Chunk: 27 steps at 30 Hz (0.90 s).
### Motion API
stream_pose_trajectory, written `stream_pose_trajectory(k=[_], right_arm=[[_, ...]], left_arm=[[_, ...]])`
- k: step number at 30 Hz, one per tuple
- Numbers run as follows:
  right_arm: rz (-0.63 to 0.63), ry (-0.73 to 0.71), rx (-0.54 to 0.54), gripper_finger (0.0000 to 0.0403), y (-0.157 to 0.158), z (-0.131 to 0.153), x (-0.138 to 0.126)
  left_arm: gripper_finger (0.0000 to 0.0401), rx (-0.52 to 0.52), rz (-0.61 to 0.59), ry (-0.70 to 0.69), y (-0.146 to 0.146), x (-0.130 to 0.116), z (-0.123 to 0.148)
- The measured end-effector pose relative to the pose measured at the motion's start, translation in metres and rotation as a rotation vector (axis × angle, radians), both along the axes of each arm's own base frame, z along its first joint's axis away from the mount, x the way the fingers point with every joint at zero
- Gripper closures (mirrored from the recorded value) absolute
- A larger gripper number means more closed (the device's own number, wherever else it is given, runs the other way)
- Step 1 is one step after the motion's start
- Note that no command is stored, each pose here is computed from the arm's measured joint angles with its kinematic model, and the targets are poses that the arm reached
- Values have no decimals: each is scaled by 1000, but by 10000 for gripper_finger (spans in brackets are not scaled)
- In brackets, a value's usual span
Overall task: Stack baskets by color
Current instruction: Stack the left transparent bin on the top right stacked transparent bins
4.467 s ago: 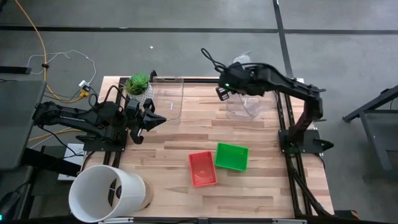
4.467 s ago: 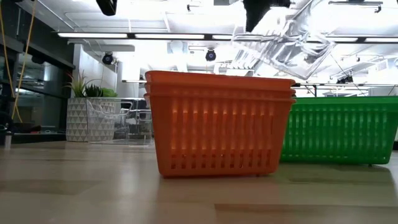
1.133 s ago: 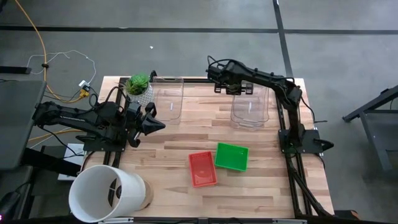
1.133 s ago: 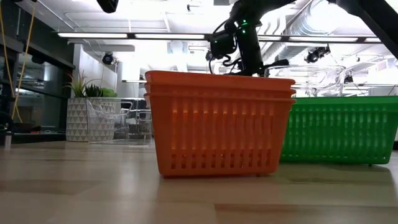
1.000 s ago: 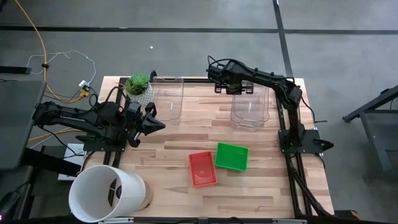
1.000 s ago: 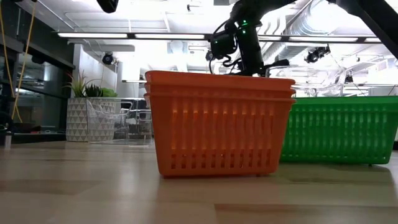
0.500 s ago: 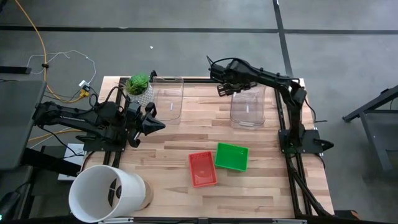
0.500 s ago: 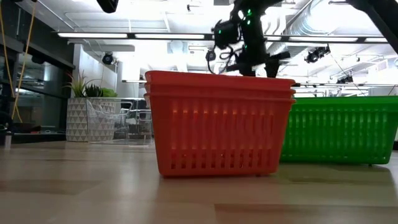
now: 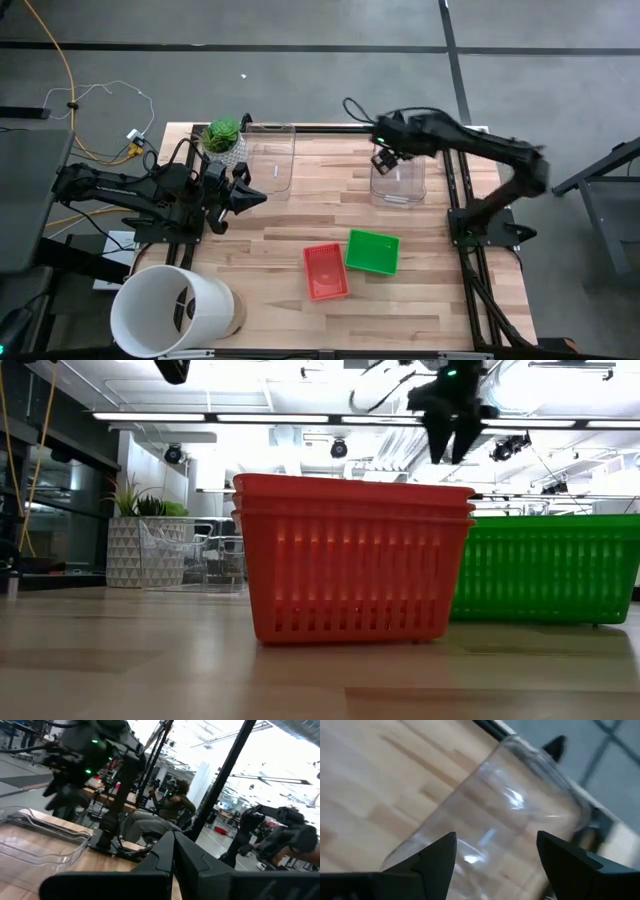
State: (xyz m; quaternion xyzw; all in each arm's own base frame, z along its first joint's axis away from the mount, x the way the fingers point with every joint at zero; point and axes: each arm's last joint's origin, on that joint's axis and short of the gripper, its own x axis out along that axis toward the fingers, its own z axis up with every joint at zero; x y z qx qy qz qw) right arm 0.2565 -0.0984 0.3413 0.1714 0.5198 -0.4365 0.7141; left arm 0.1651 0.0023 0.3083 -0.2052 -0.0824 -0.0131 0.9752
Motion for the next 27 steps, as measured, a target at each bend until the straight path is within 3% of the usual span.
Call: stream_pose_trajectory(k=[7, 14, 19, 27], right_arm=[[161, -490, 62, 140, 42, -15, -40], [400, -961, 48, 140, 72, -14, -59], [462, -1052, 2, 140, 82, -15, -74], [529, -1061, -56, 140, 85, -10, -77]], left_arm=[[401, -4, 25, 2, 1, 0, 0], [401, 9, 112, 12, 3, 2, -1], [401, 6, 133, 21, 4, 3, -3], [401, 5, 145, 47, 4, 9, -7]])
